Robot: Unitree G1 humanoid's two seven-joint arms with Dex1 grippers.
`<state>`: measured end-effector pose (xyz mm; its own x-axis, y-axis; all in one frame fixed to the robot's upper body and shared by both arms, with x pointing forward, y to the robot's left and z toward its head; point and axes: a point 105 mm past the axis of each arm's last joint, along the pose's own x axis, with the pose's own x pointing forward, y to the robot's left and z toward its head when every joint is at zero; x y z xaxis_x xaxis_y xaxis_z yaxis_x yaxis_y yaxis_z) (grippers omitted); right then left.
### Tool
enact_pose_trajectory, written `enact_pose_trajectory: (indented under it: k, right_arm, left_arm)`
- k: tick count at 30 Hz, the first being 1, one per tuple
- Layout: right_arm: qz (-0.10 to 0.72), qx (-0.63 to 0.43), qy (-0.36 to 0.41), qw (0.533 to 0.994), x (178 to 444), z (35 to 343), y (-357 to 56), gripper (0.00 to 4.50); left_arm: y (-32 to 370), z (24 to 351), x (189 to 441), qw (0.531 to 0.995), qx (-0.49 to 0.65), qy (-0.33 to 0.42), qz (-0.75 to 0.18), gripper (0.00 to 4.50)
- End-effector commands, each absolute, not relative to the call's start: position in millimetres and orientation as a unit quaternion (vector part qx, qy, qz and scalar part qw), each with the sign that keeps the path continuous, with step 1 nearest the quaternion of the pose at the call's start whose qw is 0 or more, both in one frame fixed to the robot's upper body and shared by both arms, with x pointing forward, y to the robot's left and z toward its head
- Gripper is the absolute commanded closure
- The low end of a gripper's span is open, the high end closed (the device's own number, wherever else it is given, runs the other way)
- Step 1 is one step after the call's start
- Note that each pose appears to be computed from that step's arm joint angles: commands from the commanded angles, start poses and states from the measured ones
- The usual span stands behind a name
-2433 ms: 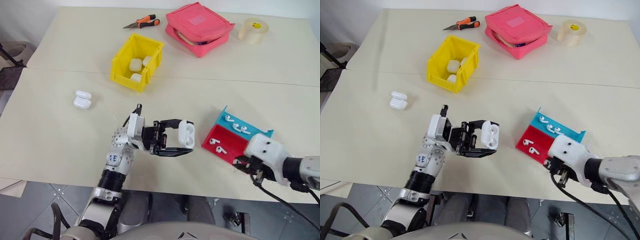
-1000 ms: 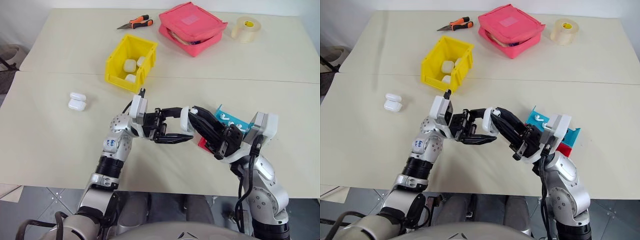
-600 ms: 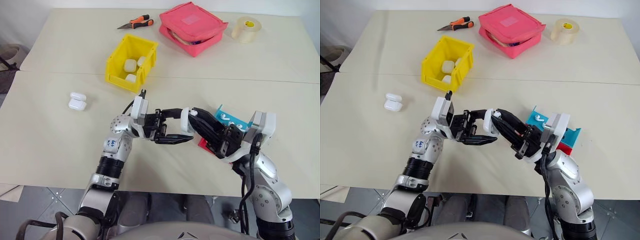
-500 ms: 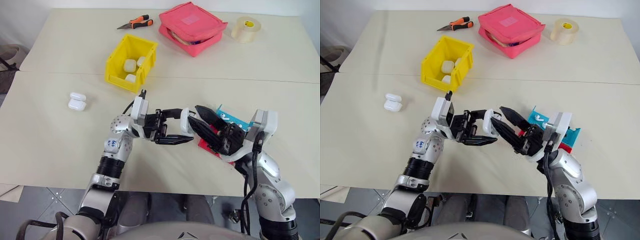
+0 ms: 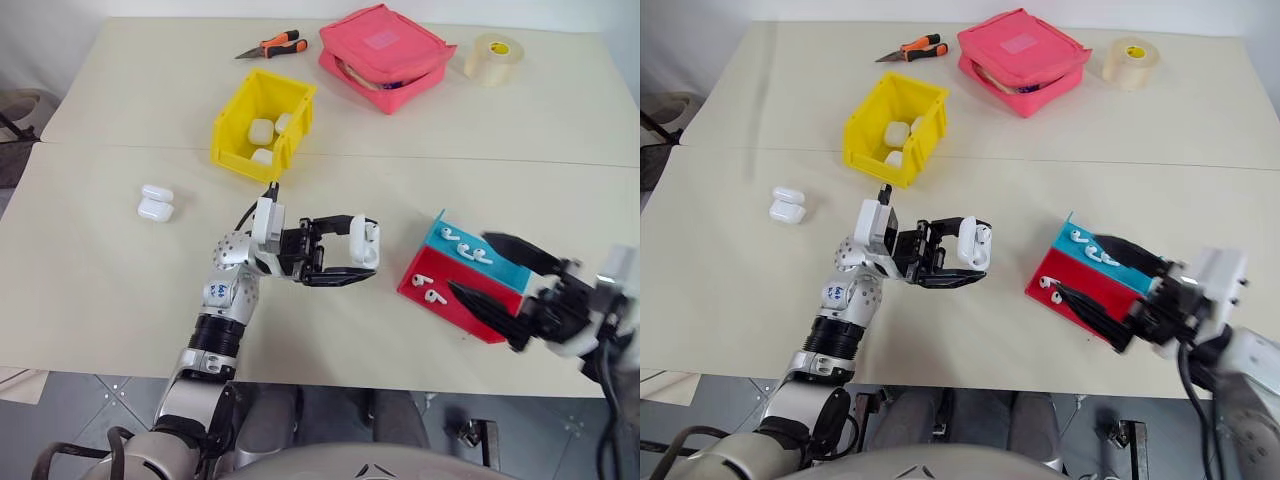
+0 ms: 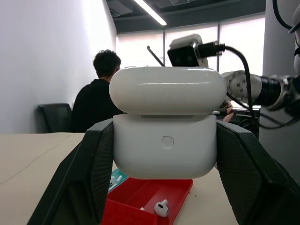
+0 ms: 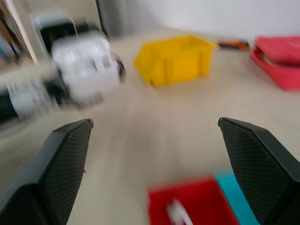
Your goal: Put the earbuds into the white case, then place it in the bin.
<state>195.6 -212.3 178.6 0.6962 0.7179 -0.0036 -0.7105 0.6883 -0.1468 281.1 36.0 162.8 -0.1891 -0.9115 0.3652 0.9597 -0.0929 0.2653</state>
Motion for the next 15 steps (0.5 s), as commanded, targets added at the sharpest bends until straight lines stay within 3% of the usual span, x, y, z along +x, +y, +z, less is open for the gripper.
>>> enact_pose_trajectory:
  k: [1,9,15]
  right_arm:
    - [0.373,-0.125,-0.008,0.919,185.1,177.6,-237.9,0.01]
    - [0.350,-0.147,0.043,0.924,186.1,168.8,-268.3,0.01]
    - [0.360,-0.175,0.145,0.905,220.0,161.6,-258.1,0.01]
  left_arm:
    - [43.9,162.1,280.9,0.641,-0.038,-0.233,-0.730,1.69]
    - [50.8,161.7,283.6,0.658,-0.032,-0.234,-0.715,1.69]
    - [46.2,162.8,283.3,0.663,-0.038,-0.242,-0.708,1.69]
